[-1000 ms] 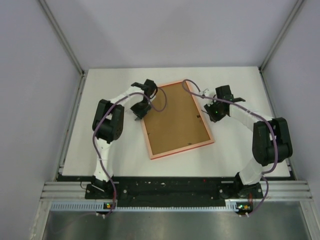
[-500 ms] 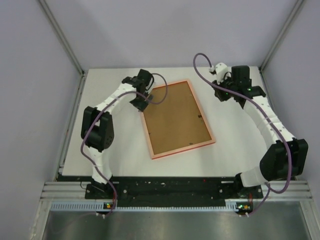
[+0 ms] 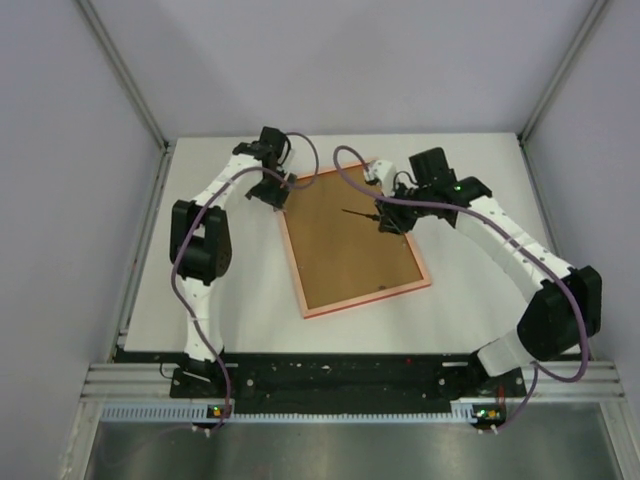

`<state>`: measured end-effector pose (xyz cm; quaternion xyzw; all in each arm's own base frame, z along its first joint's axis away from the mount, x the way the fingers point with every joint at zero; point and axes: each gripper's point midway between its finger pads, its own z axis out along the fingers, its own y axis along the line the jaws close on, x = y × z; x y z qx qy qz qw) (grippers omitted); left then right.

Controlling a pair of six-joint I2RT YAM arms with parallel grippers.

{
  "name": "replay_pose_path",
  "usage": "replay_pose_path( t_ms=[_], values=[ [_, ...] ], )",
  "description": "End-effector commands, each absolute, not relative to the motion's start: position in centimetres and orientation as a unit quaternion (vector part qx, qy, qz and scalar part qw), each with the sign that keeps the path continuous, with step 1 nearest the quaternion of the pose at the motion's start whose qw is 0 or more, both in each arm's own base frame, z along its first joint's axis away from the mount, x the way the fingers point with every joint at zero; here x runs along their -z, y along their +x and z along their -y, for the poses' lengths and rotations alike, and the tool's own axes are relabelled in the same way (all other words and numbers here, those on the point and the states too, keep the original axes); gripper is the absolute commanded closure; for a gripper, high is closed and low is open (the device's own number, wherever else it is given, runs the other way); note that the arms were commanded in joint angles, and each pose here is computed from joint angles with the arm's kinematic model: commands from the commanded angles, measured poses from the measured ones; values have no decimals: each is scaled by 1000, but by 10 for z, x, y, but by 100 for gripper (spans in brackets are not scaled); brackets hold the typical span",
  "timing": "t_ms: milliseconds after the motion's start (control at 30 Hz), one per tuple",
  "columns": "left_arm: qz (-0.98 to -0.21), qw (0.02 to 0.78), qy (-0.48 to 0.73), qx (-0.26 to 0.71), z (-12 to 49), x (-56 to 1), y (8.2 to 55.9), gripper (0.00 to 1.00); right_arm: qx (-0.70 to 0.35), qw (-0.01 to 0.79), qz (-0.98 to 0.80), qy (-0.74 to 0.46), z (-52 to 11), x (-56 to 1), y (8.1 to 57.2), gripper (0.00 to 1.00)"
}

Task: Take the photo out of the frame
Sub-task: Adjust the photo frame at the center of the board, then release the photo frame item from the photo frame.

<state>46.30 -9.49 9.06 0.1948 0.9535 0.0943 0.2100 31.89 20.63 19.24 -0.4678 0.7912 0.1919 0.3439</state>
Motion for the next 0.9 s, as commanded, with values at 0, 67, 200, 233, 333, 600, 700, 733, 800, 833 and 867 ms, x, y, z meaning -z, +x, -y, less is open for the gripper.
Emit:
replay_pose_path(
  t_ms=[0,67,200,233,333,600,700,733,800,833,867],
  values=[
    [-960,227,162,-38,105,-94,485,18,-228,324,-755,-522,-249,-189,300,100],
    [-959,237,152,-23,107,-98,494,18,-230,305,-755,-533,-260,-175,297,100],
    [-957,257,135,-3,108,-99,510,18,-223,276,-753,-554,-284,-147,295,100],
    [-956,263,129,2,109,-99,513,18,-217,273,-755,-556,-288,-141,297,100],
    [-954,274,118,15,112,-95,521,18,-207,258,-754,-567,-305,-124,297,100],
    [-962,249,111,16,114,-61,523,19,-207,242,-739,-594,-332,-105,289,100],
    [-963,245,108,17,114,-54,522,20,-205,238,-734,-602,-335,-103,283,100],
    [-964,243,108,18,115,-52,522,21,-202,234,-732,-607,-336,-100,281,100],
    [-965,240,107,17,114,-49,521,23,-200,229,-731,-611,-338,-96,277,100],
    [-966,237,107,16,114,-47,520,25,-200,226,-730,-613,-339,-94,275,100],
    [-966,236,107,17,114,-47,520,26,-197,223,-731,-614,-340,-91,273,100]
  ],
)
